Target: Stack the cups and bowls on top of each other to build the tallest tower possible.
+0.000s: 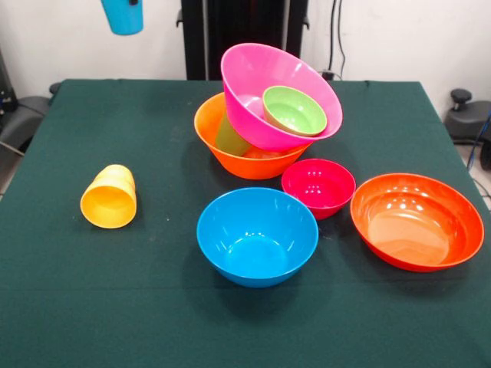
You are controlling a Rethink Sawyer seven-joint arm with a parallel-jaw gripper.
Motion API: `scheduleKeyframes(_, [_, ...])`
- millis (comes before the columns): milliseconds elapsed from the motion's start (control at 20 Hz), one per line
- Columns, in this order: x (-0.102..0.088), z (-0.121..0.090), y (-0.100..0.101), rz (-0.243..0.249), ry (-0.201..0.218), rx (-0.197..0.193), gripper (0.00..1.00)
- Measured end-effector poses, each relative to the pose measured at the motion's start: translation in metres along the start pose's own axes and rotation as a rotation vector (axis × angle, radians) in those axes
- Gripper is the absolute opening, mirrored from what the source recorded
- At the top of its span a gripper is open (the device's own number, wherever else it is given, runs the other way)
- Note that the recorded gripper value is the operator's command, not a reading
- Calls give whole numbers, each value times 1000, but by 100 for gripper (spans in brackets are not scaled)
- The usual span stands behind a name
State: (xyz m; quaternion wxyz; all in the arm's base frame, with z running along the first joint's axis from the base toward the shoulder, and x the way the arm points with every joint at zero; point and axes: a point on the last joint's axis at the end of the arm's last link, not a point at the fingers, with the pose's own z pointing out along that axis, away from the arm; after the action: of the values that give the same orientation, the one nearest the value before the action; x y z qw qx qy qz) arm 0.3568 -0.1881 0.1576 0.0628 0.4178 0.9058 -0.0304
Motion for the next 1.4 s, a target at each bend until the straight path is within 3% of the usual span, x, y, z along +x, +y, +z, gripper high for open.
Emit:
scheduleKeyframes(350, [2,-19,30,-76,-3,11,0])
scheduleKeyframes(550, [15,-33,57,-118,27,34,0])
scheduleKeyframes(750, [23,-54,75,-102,73,67,0])
scheduleKeyframes(1100, [27,-113,93,-38,175,154,0])
scheduleKeyframes(1300, [31,-128,109,-63,179,165,0])
scheduleKeyframes(1400, [37,-131,124,-103,167,159,0])
